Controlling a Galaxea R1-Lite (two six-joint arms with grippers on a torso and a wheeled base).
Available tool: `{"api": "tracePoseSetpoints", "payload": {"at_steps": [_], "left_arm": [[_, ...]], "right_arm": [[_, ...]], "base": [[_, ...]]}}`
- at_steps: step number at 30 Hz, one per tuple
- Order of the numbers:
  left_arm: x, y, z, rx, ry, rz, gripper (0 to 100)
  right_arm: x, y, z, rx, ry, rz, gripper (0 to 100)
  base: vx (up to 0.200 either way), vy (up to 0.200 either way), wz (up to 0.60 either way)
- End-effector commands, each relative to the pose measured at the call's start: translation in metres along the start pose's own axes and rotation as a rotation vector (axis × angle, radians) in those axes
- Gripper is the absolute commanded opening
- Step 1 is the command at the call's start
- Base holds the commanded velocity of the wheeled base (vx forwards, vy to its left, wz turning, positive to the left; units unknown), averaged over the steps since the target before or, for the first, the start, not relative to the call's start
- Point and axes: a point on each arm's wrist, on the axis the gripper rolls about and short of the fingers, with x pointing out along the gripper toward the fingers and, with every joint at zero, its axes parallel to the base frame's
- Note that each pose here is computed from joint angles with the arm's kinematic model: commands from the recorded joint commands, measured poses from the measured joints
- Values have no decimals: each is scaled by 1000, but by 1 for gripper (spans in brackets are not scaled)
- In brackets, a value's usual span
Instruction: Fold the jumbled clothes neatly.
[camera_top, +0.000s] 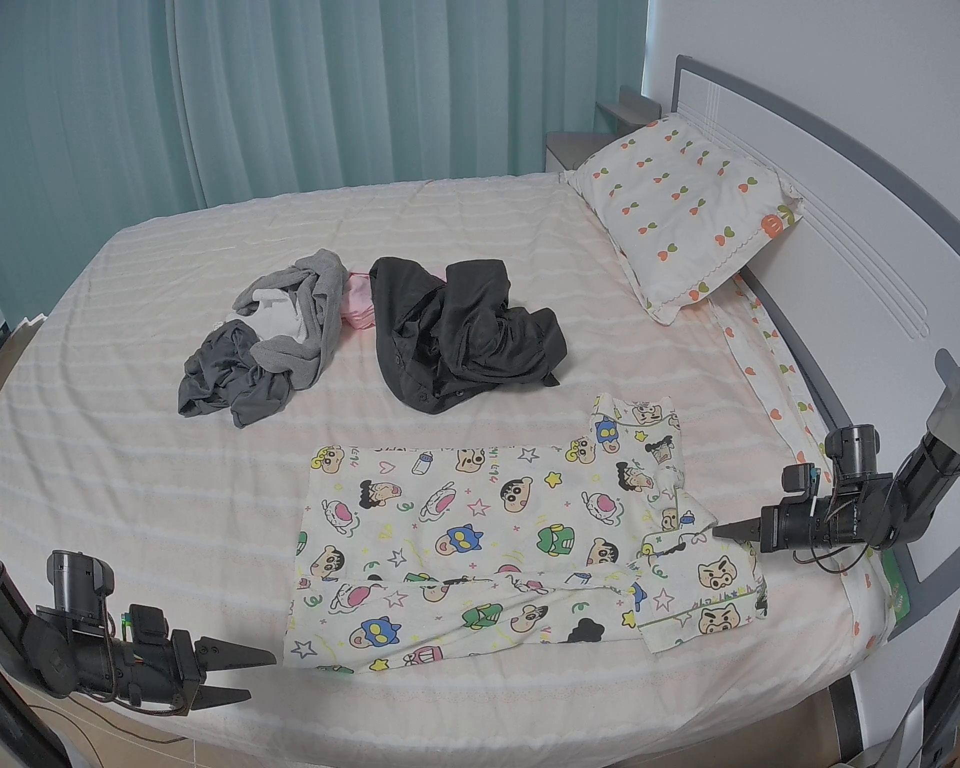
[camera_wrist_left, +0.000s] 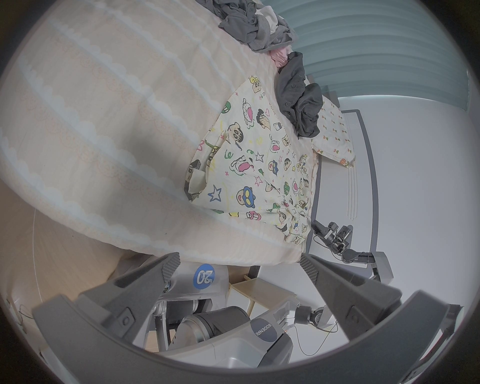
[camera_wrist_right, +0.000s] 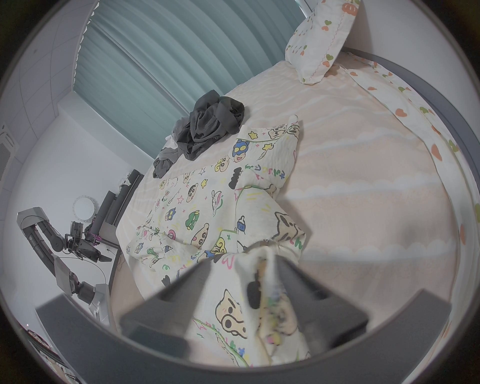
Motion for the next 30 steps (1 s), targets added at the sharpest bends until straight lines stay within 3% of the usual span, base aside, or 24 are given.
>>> {"api": "tracePoseSetpoints", "payload": {"at_steps": [1,10,16,26,30], "left_arm": [[0,0,0,-1,0,0,100],[-1,-3,3,16,-13,-6,100],[-2,-5,2,24,-17,-11,100],[-1,-5,2,27,-14,-11,100],[-2,-5,2,35,-19,-12,100]], "right_arm": [[1,-1,-5,11,14,-2,100],[-26,0,-4,44,-32,-41,100],[-51,17,-6,45,-67,-53,100],[-56,21,-5,35,-78,-54,100],[-56,21,-5,36,-78,-55,100]], "base": [[0,0,0],[0,0,0],[0,0,0],[200,0,0],[0,0,0]]}}
